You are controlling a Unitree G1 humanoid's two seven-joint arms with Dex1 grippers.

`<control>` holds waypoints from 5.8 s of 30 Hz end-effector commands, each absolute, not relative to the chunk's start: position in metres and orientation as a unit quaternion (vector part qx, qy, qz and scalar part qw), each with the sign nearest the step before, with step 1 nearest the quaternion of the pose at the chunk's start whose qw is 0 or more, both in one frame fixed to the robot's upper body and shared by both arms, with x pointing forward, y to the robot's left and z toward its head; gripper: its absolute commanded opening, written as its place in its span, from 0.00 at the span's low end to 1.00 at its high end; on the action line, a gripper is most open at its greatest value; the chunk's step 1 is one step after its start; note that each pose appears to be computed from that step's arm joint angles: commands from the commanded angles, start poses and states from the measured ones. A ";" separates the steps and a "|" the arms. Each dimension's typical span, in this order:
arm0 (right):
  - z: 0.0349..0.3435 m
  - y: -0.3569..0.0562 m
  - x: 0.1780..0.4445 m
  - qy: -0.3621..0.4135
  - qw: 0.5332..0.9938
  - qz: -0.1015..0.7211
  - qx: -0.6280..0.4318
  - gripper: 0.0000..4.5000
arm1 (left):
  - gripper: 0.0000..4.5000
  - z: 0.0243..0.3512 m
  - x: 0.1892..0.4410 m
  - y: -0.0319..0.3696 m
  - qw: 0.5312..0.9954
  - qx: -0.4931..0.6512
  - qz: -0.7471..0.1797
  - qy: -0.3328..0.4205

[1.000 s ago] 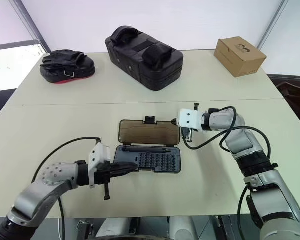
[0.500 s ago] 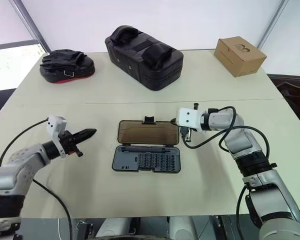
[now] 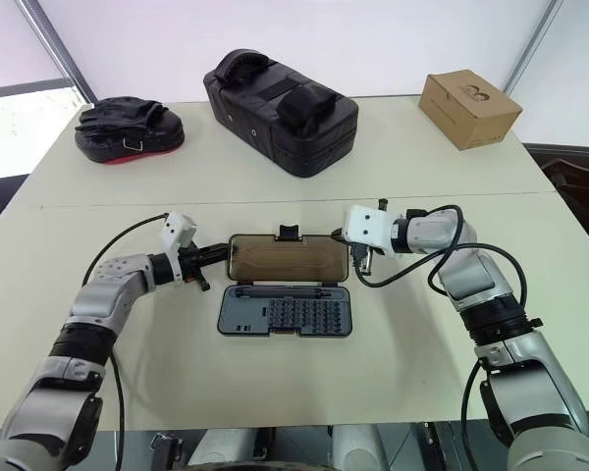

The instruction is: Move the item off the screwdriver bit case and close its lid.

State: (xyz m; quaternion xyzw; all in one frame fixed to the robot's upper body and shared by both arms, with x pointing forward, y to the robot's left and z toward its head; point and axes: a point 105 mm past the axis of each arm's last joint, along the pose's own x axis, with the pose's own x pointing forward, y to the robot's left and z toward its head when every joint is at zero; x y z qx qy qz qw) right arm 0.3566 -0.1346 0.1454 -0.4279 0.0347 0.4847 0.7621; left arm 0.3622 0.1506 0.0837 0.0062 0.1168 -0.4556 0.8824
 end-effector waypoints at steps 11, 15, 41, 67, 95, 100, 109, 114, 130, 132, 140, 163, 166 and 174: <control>0.171 -0.128 0.355 0.018 0.776 0.480 -0.409 0.00 | 0.00 0.089 0.377 0.142 0.870 -0.023 -0.482 0.106; 0.175 -0.128 0.354 0.027 0.780 0.479 -0.402 0.32 | 0.00 0.086 0.379 0.142 0.869 -0.013 -0.483 0.110; 0.248 -0.165 0.323 0.024 0.878 0.475 -0.056 1.00 | 0.00 0.137 0.348 0.113 0.781 -0.037 -0.618 0.081; 0.233 -0.132 0.296 0.088 0.816 0.558 -0.124 1.00 | 0.00 0.178 0.364 0.121 0.801 0.024 -0.596 0.055; 0.142 -0.054 0.195 0.173 0.685 0.672 -0.221 0.01 | 0.00 0.114 0.361 0.038 0.665 0.138 -0.719 0.147; 0.130 -0.046 0.209 0.169 0.706 0.641 -0.248 0.01 | 0.00 0.109 0.362 0.036 0.666 0.135 -0.716 0.158; 0.106 -0.035 0.237 0.152 0.714 0.590 -0.345 0.01 | 0.00 0.095 0.356 0.036 0.661 0.127 -0.718 0.179; 0.101 -0.041 0.238 0.157 0.698 0.585 -0.381 0.01 | 0.00 0.090 0.348 0.038 0.644 0.118 -0.731 0.192; 0.103 -0.043 0.249 0.151 0.690 0.559 -0.434 0.01 | 0.00 0.078 0.328 0.032 0.609 0.131 -0.757 0.199; 0.106 -0.041 0.254 0.143 0.693 0.546 -0.449 0.01 | 0.00 0.076 0.324 0.028 0.600 0.132 -0.763 0.198; 0.124 -0.039 0.282 0.116 0.712 0.466 -0.511 0.01 | 0.00 0.067 0.305 0.024 0.563 0.134 -0.787 0.214; 0.145 -0.053 0.331 0.040 0.649 0.357 -0.670 0.01 | 0.00 0.056 0.268 0.022 0.508 0.115 -0.814 0.257; 0.154 -0.063 0.345 0.033 0.651 0.320 -0.687 0.01 | 0.00 0.052 0.260 0.027 0.497 0.105 -0.815 0.278; 0.156 -0.079 0.348 0.040 0.652 0.307 -0.692 0.01 | 0.00 0.036 0.262 0.035 0.503 0.104 -0.800 0.311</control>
